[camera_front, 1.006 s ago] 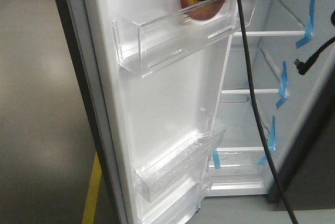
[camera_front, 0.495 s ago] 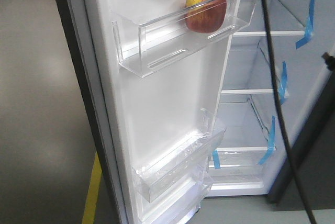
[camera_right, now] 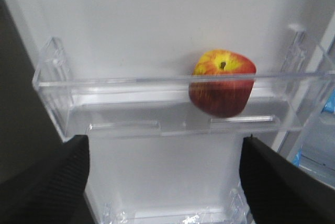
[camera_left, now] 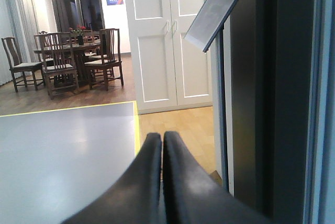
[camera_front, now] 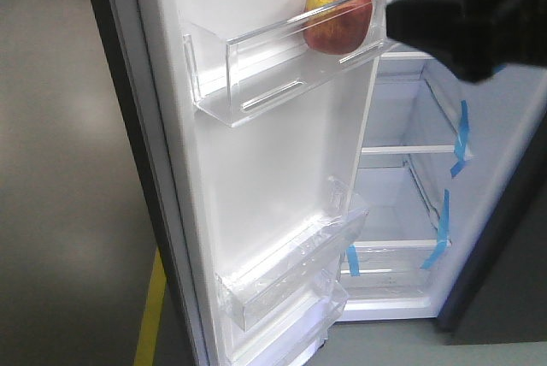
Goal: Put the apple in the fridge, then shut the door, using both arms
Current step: 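Withdraw the open right gripper away from the door bin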
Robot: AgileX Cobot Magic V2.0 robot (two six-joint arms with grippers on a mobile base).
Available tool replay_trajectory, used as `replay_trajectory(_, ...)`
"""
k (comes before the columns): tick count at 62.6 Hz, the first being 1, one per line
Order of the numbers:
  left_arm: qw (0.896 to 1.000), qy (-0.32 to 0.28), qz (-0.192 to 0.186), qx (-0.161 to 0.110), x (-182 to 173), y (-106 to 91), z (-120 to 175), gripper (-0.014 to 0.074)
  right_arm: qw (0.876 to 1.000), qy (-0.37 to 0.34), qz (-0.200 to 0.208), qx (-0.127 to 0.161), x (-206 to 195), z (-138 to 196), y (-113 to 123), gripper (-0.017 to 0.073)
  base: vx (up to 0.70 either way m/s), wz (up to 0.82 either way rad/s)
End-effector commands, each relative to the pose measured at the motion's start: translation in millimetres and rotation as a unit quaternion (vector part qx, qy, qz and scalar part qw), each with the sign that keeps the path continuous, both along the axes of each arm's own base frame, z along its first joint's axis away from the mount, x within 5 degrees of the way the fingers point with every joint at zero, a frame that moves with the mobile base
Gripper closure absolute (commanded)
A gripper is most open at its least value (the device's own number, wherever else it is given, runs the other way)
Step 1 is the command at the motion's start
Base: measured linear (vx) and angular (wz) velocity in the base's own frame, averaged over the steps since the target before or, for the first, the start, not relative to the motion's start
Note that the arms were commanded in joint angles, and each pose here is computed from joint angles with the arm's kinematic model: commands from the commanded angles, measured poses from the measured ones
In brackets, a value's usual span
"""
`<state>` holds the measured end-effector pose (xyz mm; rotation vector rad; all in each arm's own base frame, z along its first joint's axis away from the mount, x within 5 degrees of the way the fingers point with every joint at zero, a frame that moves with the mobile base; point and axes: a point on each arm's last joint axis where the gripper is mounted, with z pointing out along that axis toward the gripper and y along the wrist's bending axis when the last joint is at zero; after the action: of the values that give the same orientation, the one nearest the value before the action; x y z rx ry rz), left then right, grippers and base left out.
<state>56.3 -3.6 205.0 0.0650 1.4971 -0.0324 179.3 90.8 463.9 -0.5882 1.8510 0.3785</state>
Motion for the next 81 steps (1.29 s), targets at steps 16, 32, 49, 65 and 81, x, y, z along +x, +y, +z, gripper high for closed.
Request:
replay_trajectory(16,0.999,-0.035,-0.005,-0.009,-1,-0.4,1,0.06,0.999,-0.016,0.008,0.041,-85,-52,-30,-0.0002,0.0,0.0)
replay_trajectory(32,0.999,-0.035,-0.005,-0.009,-1,-0.4,1,0.06,0.999,-0.001,0.028,0.042,-136,-99,-47,-0.0002,0.0,0.0)
replay_trajectory(49,0.999,-0.035,-0.005,-0.009,-1,-0.4,1,0.06,0.997,0.042,0.044,0.039,-165,-139,-54,-0.0002,0.0,0.0)
replay_trajectory(65,0.999,-0.035,-0.005,-0.009,-1,-0.4,1,0.06,0.996,0.073,0.05,0.025,-170,-165,-55,-0.0002,0.0,0.0)
replay_trajectory(81,0.999,-0.035,-0.005,-0.009,-1,-0.4,1,0.06,0.996,0.074,0.05,0.025,-170,-166,-55,-0.0002,0.0,0.0)
